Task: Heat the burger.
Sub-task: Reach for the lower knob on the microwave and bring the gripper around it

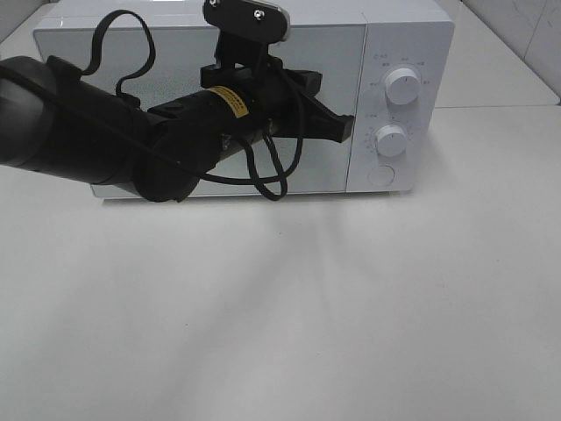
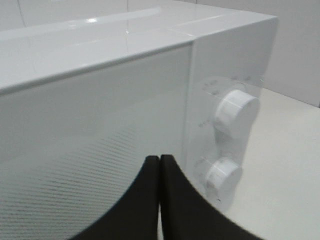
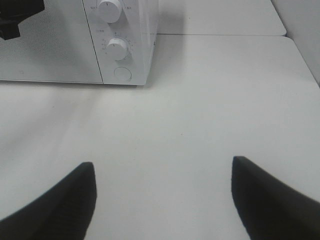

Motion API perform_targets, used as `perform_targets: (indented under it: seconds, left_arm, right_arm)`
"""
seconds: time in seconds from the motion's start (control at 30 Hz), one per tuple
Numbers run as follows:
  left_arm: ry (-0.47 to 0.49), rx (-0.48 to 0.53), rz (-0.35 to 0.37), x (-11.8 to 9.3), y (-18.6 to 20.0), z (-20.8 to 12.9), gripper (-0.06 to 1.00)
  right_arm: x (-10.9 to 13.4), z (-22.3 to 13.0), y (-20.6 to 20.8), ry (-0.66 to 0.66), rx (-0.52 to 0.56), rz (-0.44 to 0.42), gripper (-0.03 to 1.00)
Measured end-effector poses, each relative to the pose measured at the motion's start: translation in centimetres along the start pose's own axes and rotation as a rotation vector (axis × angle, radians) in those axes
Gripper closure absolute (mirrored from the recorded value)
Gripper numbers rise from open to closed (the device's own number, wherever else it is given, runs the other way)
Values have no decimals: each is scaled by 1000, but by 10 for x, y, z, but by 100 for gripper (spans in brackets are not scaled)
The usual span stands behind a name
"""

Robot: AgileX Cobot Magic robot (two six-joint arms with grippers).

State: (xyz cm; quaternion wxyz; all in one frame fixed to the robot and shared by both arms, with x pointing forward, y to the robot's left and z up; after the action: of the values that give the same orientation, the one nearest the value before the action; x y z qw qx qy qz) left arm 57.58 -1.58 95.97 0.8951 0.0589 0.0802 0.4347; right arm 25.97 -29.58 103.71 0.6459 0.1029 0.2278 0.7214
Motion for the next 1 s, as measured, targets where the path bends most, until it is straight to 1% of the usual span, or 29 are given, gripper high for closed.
perform_targets:
  seconds: [0.03, 0.07, 0.13, 0.17, 0.2, 0.23, 0.27, 0.3, 0.33, 0.37, 0.4, 0.43, 0.47, 0.5, 0.53, 0.57, 0.6, 0.63, 0.67, 0.7, 0.73, 0.77, 0.8, 0.83, 0.87, 0.9, 0.93, 0.97, 1.0]
  left_arm:
    - [0, 0, 0, 0, 0, 0, 94]
    - [-2, 43, -24, -10, 4, 0, 94]
    - [-3, 57, -34, -14, 6, 1, 94]
    - [-4, 101, -51, -20, 10, 2, 94]
    - [-5, 130, -55, -22, 11, 1, 94]
    - [-5, 130, -55, -22, 11, 1, 94]
    - [-6, 182, -66, -25, 15, -1, 94]
    - [-7, 214, -71, -27, 18, -2, 94]
    - [-7, 214, -71, -27, 18, -2, 94]
    - [-10, 272, -81, -29, 23, -3, 94]
    - [-12, 306, -87, -31, 27, -3, 94]
    - [-12, 306, -87, -31, 27, -3, 94]
    - [-16, 375, -101, -34, 36, -1, 94]
    - [-17, 402, -104, -34, 39, 0, 94]
    - [-17, 402, -104, -34, 39, 0, 94]
    - [-21, 473, -118, -37, 50, 2, 94]
    - [-20, 500, -121, -38, 55, 3, 94]
    - [-20, 500, -121, -38, 55, 3, 94]
    - [-8, 563, -128, -40, 66, 7, 94]
    - [20, 635, -129, -40, 79, 9, 90]
    - [20, 635, -129, -40, 79, 9, 90]
    - [32, 670, -127, -40, 84, 10, 87]
    - [32, 670, -127, -40, 84, 10, 87]
    - [63, 719, -122, -41, 94, 13, 78]
    - [82, 740, -118, -41, 100, 15, 71]
    - [82, 740, -118, -41, 100, 15, 71]
    - [135, 769, -101, -41, 109, 21, 52]
    - [157, 784, -94, -41, 113, 23, 40]
    - [157, 784, -94, -41, 113, 23, 40]
  right_arm:
    - [0, 0, 0, 0, 0, 0, 22]
    - [0, 0, 0, 0, 0, 0, 22]
    - [0, 0, 0, 0, 0, 0, 22]
    - [0, 0, 0, 0, 0, 0, 22]
    - [0, 0, 0, 0, 0, 0, 22]
    - [0, 0, 0, 0, 0, 0, 22]
    - [0, 0, 0, 0, 0, 0, 22]
    - [0, 0, 0, 0, 0, 0, 22]
    - [0, 0, 0, 0, 0, 0, 22]
    - [0, 0, 0, 0, 0, 0, 22]
    - [0, 0, 0, 0, 0, 0, 22]
    - [0, 0, 0, 0, 0, 0, 22]
    - [0, 0, 0, 0, 0, 0, 22]
    - [0, 0, 0, 0, 0, 0, 22]
    - [0, 0, 0, 0, 0, 0, 22]
    - [0, 0, 0, 0, 0, 0, 22]
    - [0, 0, 0, 0, 0, 0, 22]
    - [0, 0, 0, 0, 0, 0, 22]
    - [0, 0, 0, 0, 0, 0, 22]
    - [0, 0, 0, 0, 0, 0, 22]
    - [0, 0, 0, 0, 0, 0, 22]
    - [0, 0, 0, 0, 0, 0, 22]
    - [0, 0, 0, 0, 0, 0, 22]
    - [0, 0, 0, 0, 0, 0, 22]
    - [0, 0, 0, 0, 0, 0, 22]
    - [0, 0, 0, 0, 0, 0, 22]
    - [0, 0, 0, 0, 0, 0, 22]
    - [0, 0, 0, 0, 0, 0, 22]
    - [0, 0, 0, 0, 0, 0, 22]
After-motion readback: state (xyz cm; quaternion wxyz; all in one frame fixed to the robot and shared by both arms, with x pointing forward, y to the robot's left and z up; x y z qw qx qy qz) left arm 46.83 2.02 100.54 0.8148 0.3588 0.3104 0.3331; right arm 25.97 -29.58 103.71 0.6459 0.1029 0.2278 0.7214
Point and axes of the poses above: a point on each arm's last joint axis where the gripper is mounted, y pointing back along that axis away from the gripper, x along the wrist's bending axis when the last joint is at zero, z = x × y, the point moved 3 cm from there along -y, pointing out along that axis toward the gripper, and after that the axes turned 7 degrees about y, right-handed, at the moved point
